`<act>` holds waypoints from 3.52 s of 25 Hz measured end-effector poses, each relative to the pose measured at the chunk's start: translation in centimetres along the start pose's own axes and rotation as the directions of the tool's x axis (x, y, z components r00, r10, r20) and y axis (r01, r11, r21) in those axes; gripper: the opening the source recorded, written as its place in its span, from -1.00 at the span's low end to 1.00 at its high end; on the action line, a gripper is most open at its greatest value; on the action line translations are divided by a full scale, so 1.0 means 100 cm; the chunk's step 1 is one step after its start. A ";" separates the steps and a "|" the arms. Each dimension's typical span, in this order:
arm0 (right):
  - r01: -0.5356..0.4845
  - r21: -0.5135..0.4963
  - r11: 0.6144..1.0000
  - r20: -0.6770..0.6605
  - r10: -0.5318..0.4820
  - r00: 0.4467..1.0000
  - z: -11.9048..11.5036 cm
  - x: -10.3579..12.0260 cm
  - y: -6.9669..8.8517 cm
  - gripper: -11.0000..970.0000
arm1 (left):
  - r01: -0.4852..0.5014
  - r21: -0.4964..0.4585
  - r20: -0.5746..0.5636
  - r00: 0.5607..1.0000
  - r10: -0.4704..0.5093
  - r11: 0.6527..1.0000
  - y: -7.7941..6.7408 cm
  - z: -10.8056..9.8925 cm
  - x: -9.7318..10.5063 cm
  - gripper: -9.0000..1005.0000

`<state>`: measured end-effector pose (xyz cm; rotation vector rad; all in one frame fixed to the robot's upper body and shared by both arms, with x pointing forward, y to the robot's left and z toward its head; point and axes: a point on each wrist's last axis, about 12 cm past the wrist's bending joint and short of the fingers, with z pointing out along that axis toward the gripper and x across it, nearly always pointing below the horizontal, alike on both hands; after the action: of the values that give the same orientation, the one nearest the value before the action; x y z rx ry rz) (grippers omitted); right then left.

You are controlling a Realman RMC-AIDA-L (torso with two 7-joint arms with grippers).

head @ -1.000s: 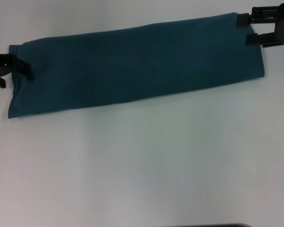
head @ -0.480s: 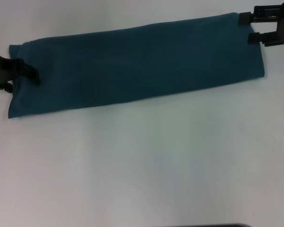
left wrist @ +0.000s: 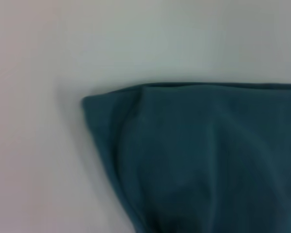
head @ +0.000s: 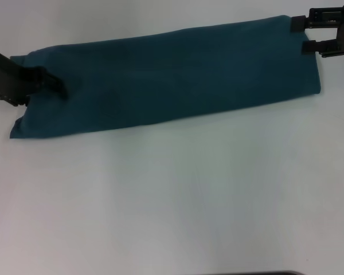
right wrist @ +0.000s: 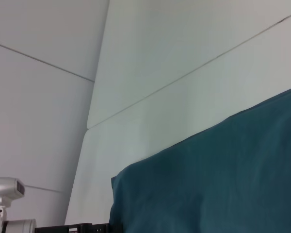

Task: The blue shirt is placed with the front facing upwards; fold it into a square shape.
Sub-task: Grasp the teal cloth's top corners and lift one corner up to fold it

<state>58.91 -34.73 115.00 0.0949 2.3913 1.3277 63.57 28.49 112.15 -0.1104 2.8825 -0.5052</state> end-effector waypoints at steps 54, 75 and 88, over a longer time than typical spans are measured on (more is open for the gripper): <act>0.007 -0.024 1.000 -0.015 -0.007 1.000 0.010 -0.001 0.006 0.56 | -0.099 0.208 0.052 0.995 0.090 0.973 0.042 -0.062 0.016 -0.83; 0.385 -0.111 0.916 0.185 -0.362 0.914 0.071 0.009 0.026 0.54 | -0.140 0.282 0.056 0.990 0.130 0.949 0.042 -0.072 0.034 -0.83; 0.665 0.073 0.743 0.499 -0.605 0.621 0.115 0.041 0.008 0.13 | -0.099 0.344 0.112 0.992 0.064 0.934 0.042 -0.074 0.031 -0.83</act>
<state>59.36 -24.11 108.96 -0.3825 1.6474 0.9347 58.74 34.52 116.85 0.0407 2.6384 -0.9557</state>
